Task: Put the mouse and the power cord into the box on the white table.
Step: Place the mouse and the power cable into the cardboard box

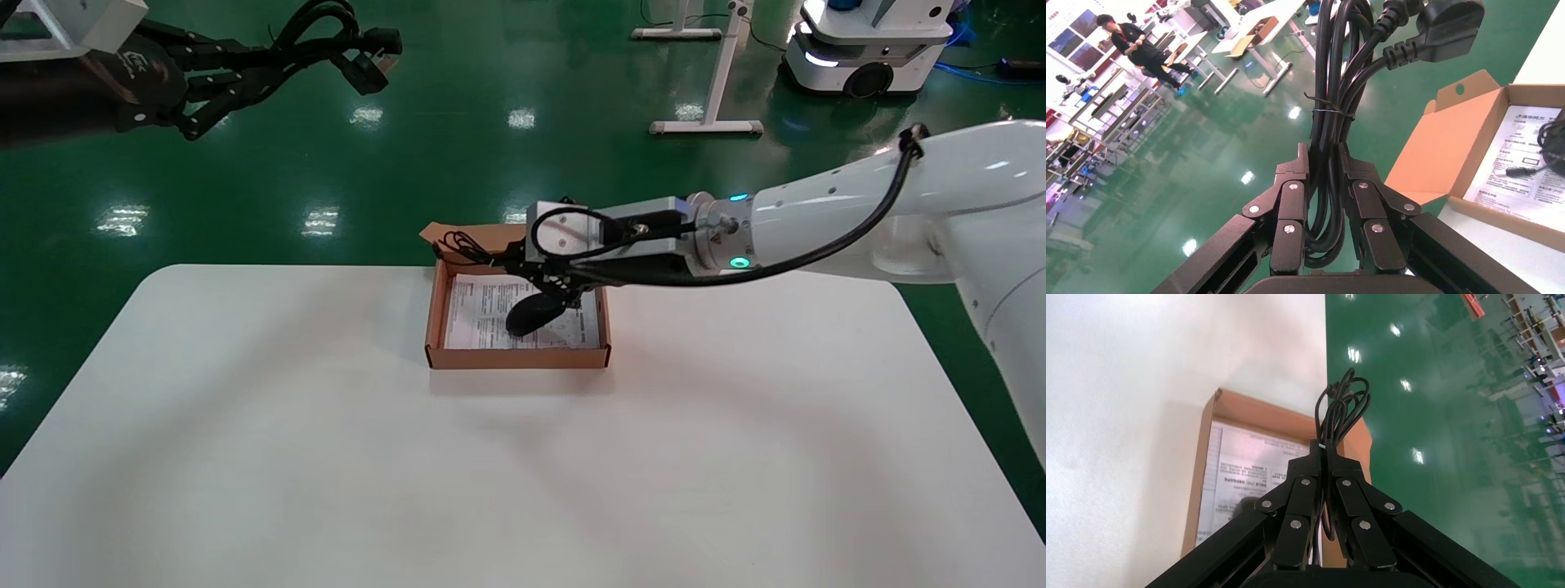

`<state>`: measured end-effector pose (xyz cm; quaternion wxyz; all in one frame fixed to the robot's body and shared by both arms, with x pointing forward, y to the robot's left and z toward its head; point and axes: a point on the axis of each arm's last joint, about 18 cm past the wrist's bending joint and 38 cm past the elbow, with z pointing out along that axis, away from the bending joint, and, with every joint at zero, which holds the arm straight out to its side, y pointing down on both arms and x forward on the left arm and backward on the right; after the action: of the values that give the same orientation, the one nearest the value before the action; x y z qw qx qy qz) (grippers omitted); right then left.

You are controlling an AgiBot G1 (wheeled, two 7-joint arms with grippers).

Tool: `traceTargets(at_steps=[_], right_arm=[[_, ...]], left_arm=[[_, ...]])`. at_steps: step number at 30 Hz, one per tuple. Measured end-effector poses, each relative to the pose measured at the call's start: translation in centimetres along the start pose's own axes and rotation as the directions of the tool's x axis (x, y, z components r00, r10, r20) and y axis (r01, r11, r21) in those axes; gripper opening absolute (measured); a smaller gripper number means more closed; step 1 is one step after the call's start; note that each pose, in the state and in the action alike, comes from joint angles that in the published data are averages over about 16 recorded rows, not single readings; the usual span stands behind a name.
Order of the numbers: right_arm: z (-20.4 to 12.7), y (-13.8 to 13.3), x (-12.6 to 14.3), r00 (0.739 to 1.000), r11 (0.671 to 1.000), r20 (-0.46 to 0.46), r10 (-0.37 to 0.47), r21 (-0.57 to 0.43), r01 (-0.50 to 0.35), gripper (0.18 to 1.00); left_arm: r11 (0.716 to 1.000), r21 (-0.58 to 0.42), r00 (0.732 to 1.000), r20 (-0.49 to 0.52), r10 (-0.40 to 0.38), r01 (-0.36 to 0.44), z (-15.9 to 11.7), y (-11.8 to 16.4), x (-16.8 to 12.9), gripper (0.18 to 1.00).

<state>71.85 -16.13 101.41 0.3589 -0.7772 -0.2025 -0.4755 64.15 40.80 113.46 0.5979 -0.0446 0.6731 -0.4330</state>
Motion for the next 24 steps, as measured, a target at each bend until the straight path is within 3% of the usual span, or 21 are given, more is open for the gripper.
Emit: traceTargets(at_steps=[15,24], right_arm=[[3.1,2.3,-1.3,0.997,0.990,-0.074,-0.036,-0.141,0.026,0.194],[3.9,2.7,-1.4,0.994,0.984,-0.105,-0.027,-0.178,0.008,0.212]], left_arm=[[0.998,-0.068,1.000,0.007,-0.004,0.004,-1.5,0.3,1.1,0.264],[0.994,-0.113,0.999,-0.046,-0.014,0.008,-0.9,0.8,3.6,0.264]])
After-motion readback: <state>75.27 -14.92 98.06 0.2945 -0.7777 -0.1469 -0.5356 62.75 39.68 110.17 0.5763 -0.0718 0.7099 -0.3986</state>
